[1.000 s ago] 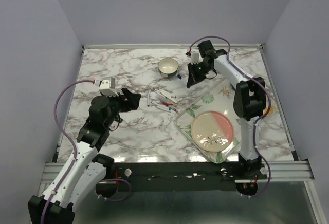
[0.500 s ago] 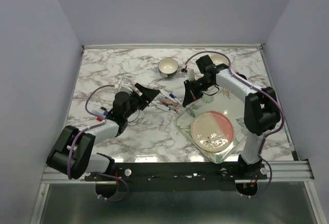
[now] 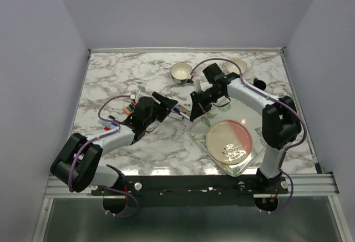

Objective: Open the pen caps
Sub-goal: Hold the pen cap with the left arm and grip the barrel with the right arm, then open the pen cap, then place the pen cap on the table with the left arm

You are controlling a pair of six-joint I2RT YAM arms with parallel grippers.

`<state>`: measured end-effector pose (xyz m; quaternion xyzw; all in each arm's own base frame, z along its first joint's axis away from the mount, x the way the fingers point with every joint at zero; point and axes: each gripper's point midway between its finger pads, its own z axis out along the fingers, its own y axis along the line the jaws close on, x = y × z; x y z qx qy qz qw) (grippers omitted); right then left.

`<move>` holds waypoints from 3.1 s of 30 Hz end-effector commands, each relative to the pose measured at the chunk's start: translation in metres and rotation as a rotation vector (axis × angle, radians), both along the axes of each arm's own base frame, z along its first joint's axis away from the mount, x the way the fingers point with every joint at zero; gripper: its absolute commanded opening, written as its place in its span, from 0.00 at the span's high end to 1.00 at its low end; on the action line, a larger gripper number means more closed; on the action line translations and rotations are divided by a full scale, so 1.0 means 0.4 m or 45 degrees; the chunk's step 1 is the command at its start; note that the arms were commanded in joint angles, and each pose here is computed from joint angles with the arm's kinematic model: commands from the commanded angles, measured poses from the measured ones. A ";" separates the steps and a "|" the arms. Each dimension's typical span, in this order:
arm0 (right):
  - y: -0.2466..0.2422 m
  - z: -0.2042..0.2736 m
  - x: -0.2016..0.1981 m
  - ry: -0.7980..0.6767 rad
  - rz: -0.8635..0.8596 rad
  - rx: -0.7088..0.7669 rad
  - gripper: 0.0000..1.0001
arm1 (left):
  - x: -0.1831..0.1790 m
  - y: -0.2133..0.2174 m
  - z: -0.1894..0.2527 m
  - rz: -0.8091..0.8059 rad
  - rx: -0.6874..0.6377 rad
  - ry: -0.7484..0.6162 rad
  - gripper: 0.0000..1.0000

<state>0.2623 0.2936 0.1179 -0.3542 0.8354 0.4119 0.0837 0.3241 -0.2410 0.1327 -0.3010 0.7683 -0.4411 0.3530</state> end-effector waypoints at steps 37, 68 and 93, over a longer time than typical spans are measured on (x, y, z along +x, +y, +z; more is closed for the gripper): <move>0.041 0.041 -0.038 -0.084 0.119 0.092 0.79 | -0.044 -0.130 0.054 -0.146 -0.095 -0.086 1.00; 0.049 -0.022 -0.068 -0.107 0.201 -0.023 0.99 | 0.024 0.572 -0.225 0.671 0.636 0.342 0.93; 0.043 -0.080 0.039 -0.396 0.160 -0.252 0.94 | 0.044 0.582 -0.180 0.684 0.623 0.289 0.48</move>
